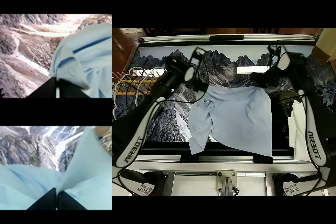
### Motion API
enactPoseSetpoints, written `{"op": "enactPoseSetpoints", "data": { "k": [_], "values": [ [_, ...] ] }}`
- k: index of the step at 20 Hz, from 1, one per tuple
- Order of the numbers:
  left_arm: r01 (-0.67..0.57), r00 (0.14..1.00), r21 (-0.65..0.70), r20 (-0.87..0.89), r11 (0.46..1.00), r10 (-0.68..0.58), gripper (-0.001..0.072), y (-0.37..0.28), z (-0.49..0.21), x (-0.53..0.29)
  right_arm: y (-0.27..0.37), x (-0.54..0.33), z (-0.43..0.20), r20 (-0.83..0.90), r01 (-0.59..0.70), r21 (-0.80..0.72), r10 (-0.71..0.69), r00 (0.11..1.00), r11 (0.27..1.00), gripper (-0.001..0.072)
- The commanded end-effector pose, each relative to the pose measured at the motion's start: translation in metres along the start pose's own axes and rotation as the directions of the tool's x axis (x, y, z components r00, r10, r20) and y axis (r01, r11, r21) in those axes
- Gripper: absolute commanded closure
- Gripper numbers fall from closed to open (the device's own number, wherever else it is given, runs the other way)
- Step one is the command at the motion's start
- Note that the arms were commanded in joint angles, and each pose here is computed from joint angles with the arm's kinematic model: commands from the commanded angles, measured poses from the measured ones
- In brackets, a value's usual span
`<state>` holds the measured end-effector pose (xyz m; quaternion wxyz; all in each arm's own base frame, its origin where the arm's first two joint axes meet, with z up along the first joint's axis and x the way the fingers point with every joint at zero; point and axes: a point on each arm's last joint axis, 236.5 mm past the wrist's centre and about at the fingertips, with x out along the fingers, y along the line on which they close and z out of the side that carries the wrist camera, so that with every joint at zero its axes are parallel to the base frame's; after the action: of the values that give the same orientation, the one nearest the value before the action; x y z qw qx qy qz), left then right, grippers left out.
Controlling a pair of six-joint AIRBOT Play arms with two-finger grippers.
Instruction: Fold the shirts.
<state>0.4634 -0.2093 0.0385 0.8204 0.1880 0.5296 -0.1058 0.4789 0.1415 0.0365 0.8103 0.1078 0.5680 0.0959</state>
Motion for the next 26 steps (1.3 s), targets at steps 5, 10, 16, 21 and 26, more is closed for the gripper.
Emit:
{"op": "enactPoseSetpoints", "data": {
  "k": [5,10,16,21,26],
  "values": [
    [0.122,0.943,0.105,-0.324,0.987,-0.082,0.0139,0.010,-0.064,-0.004,-0.036,-0.012,-0.028,-0.176,0.004,-0.026,-0.009,0.984,1.000,0.0135],
    [0.475,0.803,-0.335,-0.213,0.814,-0.557,0.0201,0.005,-0.096,-0.047,-0.124,-0.089,-0.109,-0.366,0.168,0.012,-0.152,0.918,0.986,0.0136],
    [0.441,0.796,-0.581,-0.100,0.684,-0.598,0.0202,0.007,-0.223,0.004,-0.126,-0.086,-0.216,-0.427,0.108,0.121,-0.047,0.903,0.987,0.0135],
    [0.517,0.736,-0.663,0.020,0.542,-0.677,0.0203,-0.025,-0.235,0.036,-0.122,-0.079,-0.237,-0.465,0.106,0.161,-0.020,0.885,0.981,0.0136],
    [0.534,0.738,-0.679,0.085,0.503,-0.669,0.0285,-0.039,-0.214,0.054,-0.126,-0.075,-0.248,-0.493,0.128,0.174,-0.026,0.870,0.976,0.0034]
  ]
}}
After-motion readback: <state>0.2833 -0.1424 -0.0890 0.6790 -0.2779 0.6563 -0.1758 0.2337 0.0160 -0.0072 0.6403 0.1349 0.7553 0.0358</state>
